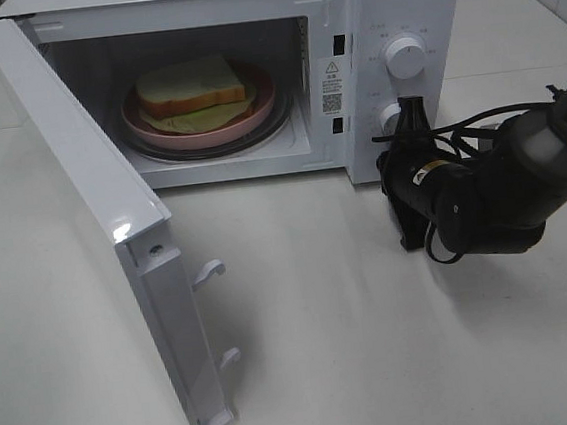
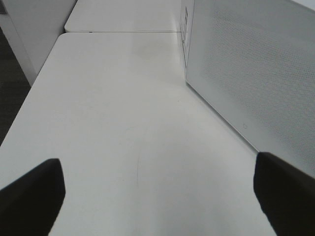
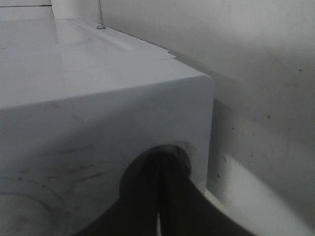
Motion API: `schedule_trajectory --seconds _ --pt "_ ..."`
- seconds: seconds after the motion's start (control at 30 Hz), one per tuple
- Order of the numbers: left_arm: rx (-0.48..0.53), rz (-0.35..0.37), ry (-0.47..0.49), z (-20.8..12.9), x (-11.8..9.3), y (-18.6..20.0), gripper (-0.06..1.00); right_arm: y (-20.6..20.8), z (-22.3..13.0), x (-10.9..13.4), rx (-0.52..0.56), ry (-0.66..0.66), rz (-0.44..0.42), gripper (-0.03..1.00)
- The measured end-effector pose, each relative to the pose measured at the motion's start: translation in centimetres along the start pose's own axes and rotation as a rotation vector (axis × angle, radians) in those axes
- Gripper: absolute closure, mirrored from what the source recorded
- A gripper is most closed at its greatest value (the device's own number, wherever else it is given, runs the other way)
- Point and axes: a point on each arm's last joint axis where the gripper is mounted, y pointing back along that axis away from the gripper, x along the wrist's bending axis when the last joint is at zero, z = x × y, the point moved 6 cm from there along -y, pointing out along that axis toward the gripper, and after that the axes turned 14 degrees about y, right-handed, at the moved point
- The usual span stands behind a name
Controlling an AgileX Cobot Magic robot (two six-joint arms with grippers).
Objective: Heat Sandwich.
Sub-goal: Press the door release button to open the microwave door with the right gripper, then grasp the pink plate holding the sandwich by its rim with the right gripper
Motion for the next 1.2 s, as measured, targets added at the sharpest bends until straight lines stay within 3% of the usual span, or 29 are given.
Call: schedule_trajectory --seconds 0.23,0.57,0.8,1.2 --pt "0.000 0.000 0.000 0.0 0.0 0.0 -0.03 1.6 0.3 0.0 0.029 0.050 0.023 0.95" --pt "0.000 0.000 0.000 0.0 0.0 0.0 -0.03 5.1 0.5 -1.7 0.096 0.166 -0.079 0.95" --pt "0.000 0.000 0.000 0.0 0.0 0.0 -0.03 8.0 0.6 -0.3 0.165 0.264 -0.101 0.95" --pt "0.000 0.000 0.000 0.0 0.0 0.0 -0.03 12.6 0.2 0.8 0.350 0.547 -0.221 0.92"
